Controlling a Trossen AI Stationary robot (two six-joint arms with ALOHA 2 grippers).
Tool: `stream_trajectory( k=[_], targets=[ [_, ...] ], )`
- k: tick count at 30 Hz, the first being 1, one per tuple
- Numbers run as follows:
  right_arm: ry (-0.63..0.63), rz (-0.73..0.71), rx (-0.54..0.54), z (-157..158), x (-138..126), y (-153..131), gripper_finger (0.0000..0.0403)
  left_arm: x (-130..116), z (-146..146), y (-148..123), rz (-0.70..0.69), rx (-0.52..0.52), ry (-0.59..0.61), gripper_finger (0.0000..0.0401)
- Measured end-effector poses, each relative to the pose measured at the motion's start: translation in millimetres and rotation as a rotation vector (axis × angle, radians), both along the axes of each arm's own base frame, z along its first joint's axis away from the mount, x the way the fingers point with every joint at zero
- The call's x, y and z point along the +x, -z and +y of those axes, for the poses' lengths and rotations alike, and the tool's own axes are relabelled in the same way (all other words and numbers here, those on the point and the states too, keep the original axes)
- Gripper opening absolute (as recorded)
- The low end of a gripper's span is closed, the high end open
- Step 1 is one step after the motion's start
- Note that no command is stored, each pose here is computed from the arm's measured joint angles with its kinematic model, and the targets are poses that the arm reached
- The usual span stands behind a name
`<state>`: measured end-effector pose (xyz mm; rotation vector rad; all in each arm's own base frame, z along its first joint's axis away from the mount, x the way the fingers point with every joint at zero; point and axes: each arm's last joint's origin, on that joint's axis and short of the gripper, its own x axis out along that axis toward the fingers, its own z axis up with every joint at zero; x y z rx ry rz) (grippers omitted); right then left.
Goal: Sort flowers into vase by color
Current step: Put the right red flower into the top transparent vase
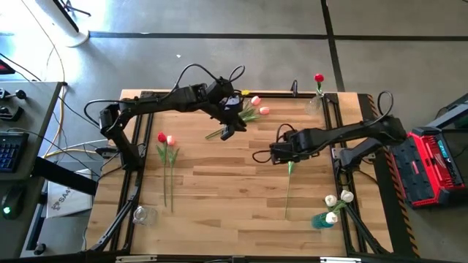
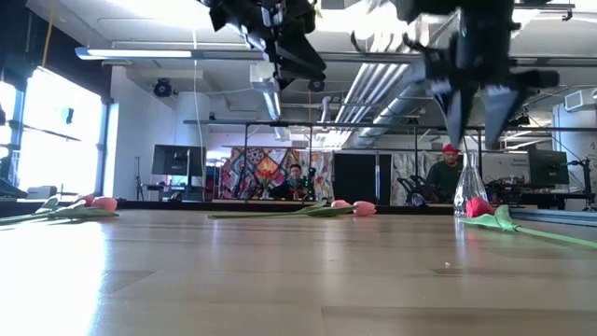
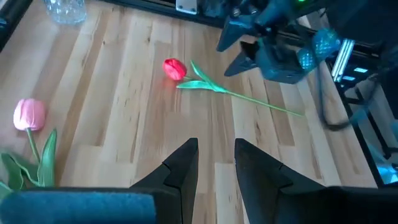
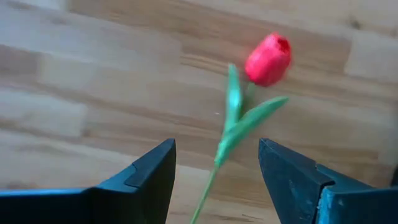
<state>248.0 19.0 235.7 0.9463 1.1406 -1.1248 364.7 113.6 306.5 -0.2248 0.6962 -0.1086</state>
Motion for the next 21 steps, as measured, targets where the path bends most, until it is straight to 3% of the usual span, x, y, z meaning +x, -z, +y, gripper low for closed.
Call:
stream_trajectory(
  k=[12, 21],
  targets=[
    [0.105, -0.033, 0.051, -13, -15, 66, 0.0216, -1, -4, 3, 0.052, 0.031, -0.025, 0.0094],
    [0.137, 0.000, 0.038, -26, -34, 97, 0.0201, -2, -4, 4, 0.062, 0.035, -0.041, 0.0094]
  ],
)
